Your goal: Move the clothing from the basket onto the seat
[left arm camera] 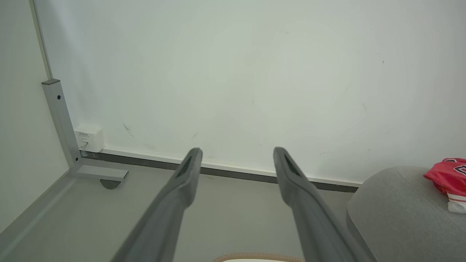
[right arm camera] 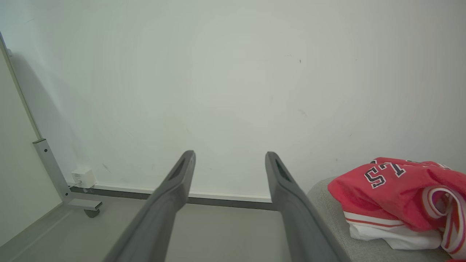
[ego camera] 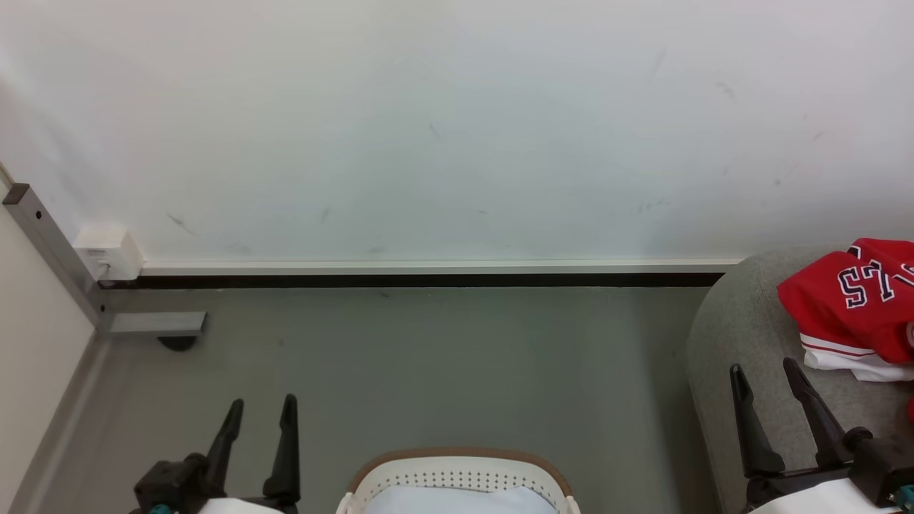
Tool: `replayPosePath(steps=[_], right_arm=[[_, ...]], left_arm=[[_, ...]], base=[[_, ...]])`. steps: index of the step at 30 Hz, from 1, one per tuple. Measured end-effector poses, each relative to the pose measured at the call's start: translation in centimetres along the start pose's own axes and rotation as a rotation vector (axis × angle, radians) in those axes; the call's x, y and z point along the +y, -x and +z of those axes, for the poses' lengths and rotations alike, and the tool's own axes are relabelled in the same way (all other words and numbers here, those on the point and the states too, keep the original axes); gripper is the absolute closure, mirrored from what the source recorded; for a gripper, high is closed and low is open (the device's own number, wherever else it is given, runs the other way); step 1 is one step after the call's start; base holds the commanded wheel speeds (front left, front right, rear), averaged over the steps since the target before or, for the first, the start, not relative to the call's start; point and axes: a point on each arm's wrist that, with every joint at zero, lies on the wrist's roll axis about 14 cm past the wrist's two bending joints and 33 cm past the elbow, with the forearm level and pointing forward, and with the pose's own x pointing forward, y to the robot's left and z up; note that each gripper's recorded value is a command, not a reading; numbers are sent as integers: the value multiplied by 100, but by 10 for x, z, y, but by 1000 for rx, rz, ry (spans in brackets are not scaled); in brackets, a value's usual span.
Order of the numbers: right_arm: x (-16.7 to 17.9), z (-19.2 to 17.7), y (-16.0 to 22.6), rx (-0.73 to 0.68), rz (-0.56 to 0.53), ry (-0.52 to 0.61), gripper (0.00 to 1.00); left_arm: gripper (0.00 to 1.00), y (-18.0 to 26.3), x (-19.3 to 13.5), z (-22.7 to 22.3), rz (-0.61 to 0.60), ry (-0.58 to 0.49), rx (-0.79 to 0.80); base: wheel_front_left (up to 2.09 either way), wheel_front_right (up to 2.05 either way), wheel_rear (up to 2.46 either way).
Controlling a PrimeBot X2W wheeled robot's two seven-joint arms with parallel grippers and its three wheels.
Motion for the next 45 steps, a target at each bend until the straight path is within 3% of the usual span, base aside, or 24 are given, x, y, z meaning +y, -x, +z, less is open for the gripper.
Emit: replayPosePath(steps=[4,5,12,45], right_arm=[[1,-1,1,5,3,0,0],[1,-2,1,7,4,0,100],[-1,-30,15,95,-22,-32,100],[-26,-35,14,106,-198,-548,100]], left_arm=[[0,0,0,-1,-3,2,3],[100,0,-1,-1,-4,0,3],[100,13,2,-28,14,21,93],[100,7,24,-27,152,555,110]], base=[[0,0,0],[0,0,0],[0,0,0],[0,0,0]])
